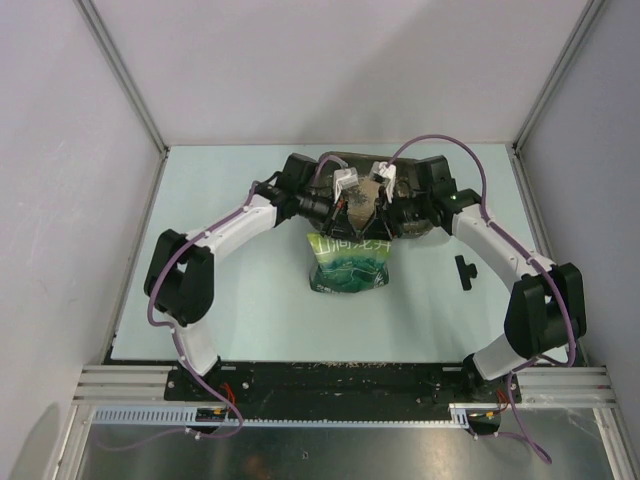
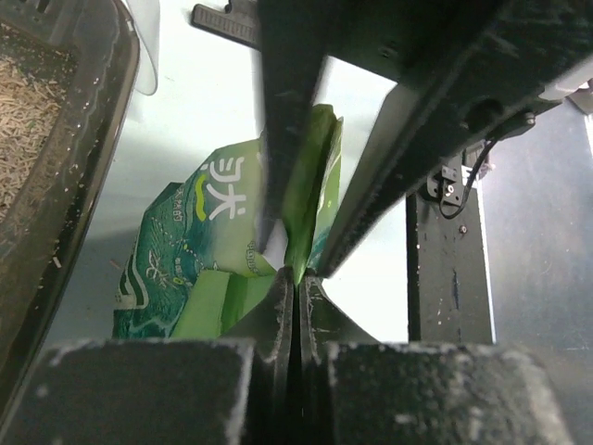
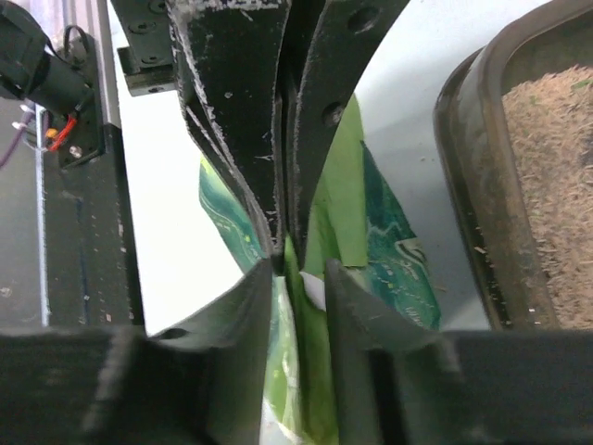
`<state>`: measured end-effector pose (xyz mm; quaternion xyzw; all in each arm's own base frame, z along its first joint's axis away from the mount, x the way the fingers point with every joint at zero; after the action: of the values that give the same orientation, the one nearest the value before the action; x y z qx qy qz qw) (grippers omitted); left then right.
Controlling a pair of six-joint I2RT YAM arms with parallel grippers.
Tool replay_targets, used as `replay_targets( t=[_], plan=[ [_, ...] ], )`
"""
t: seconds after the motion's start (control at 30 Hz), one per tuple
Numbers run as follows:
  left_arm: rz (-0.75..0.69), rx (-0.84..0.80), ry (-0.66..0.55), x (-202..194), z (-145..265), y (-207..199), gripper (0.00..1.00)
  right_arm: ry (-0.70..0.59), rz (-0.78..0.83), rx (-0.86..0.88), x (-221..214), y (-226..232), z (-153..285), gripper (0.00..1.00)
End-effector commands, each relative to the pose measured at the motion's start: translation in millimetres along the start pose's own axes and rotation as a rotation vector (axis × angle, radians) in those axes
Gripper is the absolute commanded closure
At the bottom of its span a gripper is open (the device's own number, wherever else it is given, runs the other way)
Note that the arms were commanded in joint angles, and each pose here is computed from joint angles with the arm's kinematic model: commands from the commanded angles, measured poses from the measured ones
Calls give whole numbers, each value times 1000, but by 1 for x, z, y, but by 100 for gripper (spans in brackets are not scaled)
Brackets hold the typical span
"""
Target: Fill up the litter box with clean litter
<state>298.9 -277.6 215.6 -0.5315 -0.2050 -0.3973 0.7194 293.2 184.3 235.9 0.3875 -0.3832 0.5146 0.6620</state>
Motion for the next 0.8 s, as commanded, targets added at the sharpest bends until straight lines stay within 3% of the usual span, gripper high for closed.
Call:
replay_targets(
  t=[0.0, 0.07, 0.17, 0.37, 0.6, 0.77],
  plan=[
    [-38, -61, -24, 14, -10, -17, 100, -62, -17, -65, 15, -6, 20, 59],
    [-43, -50, -26, 14, -8, -17, 100, -94, -50, -155, 19, -12, 54, 52],
    [-49, -40, -32, 15, -6, -18, 100, -94, -138, -280, 9, -16, 98, 49],
    [-43, -40, -32, 17, -8, -18, 100, 40, -400, -452, -61, -12, 166, 48],
    [-37, -40, -33, 18, -8, -18, 100, 383, -672, -624, -159, -19, 204, 52],
    [-34, -33, -33, 17, -7, -17, 100, 453, -785, -602, -196, -26, 207, 53]
  ],
)
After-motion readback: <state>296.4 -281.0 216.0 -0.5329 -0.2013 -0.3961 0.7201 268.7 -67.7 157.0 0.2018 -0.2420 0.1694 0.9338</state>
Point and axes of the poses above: each gripper's point midway between its finger pads, its own z axis back along the fingers, its own y axis along the line the jaws close on, x = y × z, the point moved 8 cm from there along z, back along the fingers, and after that the axes turned 10 degrees about z, right-handed, at the moved point
